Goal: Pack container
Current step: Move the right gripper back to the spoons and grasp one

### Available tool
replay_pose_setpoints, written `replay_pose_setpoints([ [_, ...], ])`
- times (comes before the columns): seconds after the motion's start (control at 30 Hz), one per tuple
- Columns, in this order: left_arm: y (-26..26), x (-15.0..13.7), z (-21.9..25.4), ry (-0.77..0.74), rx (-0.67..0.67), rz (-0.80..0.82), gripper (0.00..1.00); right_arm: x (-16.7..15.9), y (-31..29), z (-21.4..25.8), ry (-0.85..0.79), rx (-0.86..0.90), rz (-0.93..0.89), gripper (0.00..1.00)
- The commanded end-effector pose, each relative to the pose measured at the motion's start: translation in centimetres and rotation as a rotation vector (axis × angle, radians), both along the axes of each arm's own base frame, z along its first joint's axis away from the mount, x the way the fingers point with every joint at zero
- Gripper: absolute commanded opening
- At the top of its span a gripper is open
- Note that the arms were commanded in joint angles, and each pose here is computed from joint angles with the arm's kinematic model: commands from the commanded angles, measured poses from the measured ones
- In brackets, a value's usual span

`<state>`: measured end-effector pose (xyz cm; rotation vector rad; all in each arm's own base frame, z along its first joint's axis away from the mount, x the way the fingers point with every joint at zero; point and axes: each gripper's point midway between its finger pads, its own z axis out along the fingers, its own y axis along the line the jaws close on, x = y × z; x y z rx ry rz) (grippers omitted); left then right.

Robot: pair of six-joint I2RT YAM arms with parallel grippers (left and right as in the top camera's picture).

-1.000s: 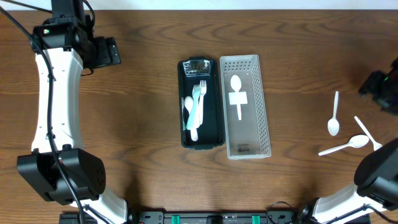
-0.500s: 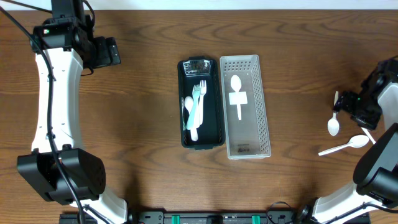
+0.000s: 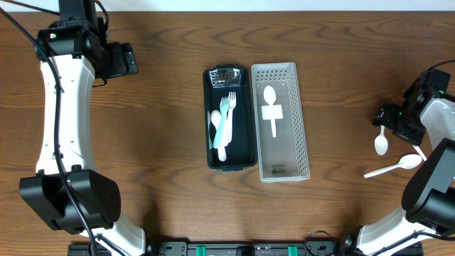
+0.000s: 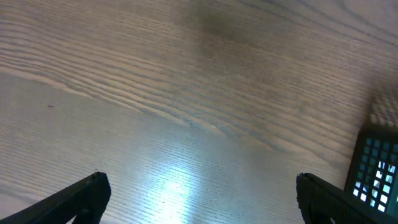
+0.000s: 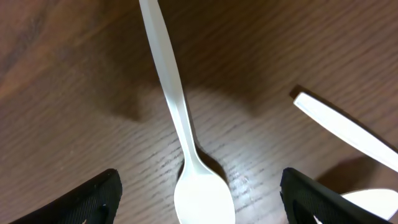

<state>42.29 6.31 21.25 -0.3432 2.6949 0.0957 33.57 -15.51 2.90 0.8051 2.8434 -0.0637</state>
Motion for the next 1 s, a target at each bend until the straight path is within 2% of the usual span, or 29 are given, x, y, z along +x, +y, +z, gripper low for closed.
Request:
replay_pose_setpoints([
  [0.0, 0.3, 0.0, -0.6, 0.020, 0.011, 0.002, 0.98, -0.2, 0.5, -0.9, 0.008, 0.007, 0.016, 0.85],
  [0.43, 0.3, 0.0, -0.6, 0.020, 0.012, 0.002, 0.98, -0.5, 1.0, -2.7, -0.016, 0.016, 0.020, 0.86],
  [0.77, 0.3, 0.0, -0.6, 0.020, 0.012, 0.002, 0.98, -0.9, 1.7, -5.4, 0.036, 0.066, 0.034, 0.85],
  [0.87, 0.3, 0.0, -0.6, 0.020, 0.012, 0.002, 0.98, -1.2, 1.8, -6.0, 0.055, 0.076, 0.033, 0.77],
  [0.97, 0.4, 0.0, -0.6, 0.020, 0.012, 0.003, 0.98, -1.3, 1.8, -6.0, 0.056, 0.077, 0.033, 0.61],
])
